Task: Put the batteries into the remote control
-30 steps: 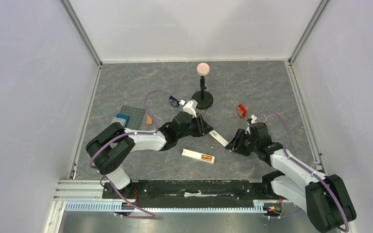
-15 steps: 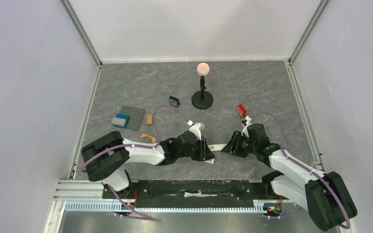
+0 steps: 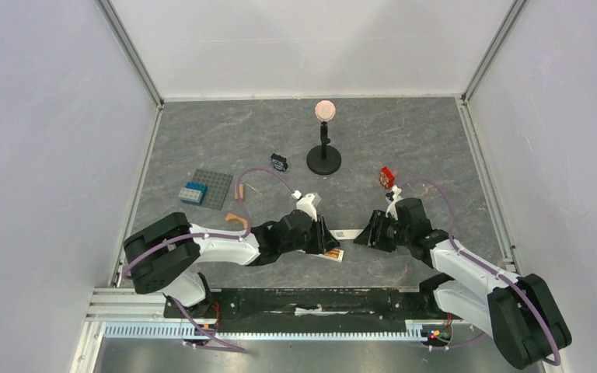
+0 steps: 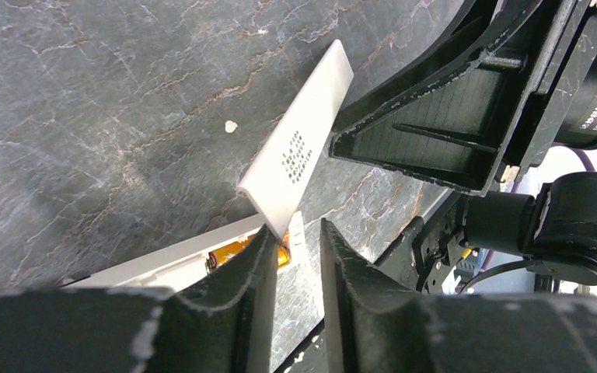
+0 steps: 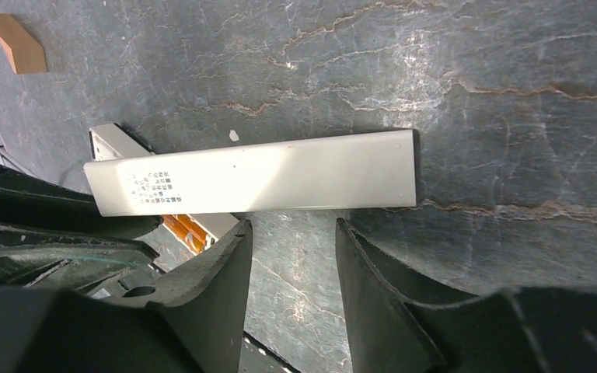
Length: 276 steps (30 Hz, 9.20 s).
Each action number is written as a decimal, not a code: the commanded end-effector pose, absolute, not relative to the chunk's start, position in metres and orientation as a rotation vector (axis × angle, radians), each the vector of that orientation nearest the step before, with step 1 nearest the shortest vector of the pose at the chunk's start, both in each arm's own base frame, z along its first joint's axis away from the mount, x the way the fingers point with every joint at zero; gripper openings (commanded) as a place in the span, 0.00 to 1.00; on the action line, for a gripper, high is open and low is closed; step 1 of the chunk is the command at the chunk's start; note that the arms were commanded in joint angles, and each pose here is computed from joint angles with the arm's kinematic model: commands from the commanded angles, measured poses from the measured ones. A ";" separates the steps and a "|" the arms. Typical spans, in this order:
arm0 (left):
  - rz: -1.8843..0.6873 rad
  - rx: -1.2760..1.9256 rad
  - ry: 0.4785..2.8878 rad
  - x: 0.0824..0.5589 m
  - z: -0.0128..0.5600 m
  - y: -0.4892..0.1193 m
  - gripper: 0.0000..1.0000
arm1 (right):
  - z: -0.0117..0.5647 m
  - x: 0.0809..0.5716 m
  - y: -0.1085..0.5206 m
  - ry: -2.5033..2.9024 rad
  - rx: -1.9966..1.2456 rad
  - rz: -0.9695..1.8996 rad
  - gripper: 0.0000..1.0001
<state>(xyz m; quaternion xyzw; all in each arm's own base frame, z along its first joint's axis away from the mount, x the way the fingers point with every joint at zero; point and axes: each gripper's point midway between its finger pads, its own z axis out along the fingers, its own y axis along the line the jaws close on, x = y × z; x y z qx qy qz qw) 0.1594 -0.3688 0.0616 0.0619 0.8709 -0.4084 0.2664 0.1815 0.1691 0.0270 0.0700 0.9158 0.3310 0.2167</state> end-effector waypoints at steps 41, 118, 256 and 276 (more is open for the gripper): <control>-1.026 -0.065 2.366 0.185 0.058 -0.376 0.42 | 0.048 0.213 0.131 2.485 0.156 0.548 0.55; -1.101 -0.065 2.400 0.191 0.108 -0.418 0.42 | 0.071 0.222 0.141 2.401 0.103 0.633 0.60; -1.322 -0.290 2.179 0.151 0.153 -0.327 0.02 | 0.101 0.174 0.214 2.350 -0.014 0.920 0.86; -1.702 0.200 2.002 0.119 0.269 -0.278 0.02 | 0.250 0.148 0.230 1.821 -0.164 1.345 0.79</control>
